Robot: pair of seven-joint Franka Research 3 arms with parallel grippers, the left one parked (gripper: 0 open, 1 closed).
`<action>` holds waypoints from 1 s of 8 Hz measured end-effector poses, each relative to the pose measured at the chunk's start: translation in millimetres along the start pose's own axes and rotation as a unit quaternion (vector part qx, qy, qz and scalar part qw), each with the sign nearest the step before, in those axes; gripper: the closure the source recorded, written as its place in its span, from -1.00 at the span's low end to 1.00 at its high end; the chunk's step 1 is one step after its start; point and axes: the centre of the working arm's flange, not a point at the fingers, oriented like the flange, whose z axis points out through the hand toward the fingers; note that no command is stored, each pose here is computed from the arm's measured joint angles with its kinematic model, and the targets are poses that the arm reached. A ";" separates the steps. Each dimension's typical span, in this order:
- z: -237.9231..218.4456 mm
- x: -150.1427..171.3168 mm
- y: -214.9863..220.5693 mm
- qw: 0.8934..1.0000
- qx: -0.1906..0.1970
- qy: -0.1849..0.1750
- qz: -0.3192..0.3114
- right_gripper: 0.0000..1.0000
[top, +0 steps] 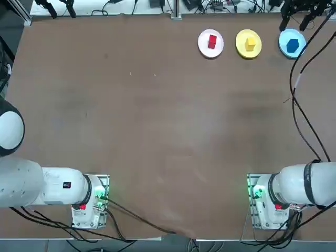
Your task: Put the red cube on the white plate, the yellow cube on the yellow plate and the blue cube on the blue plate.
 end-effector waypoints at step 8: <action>2.5 24.5 -17.8 1.000 0.003 0.012 -0.017 -1.00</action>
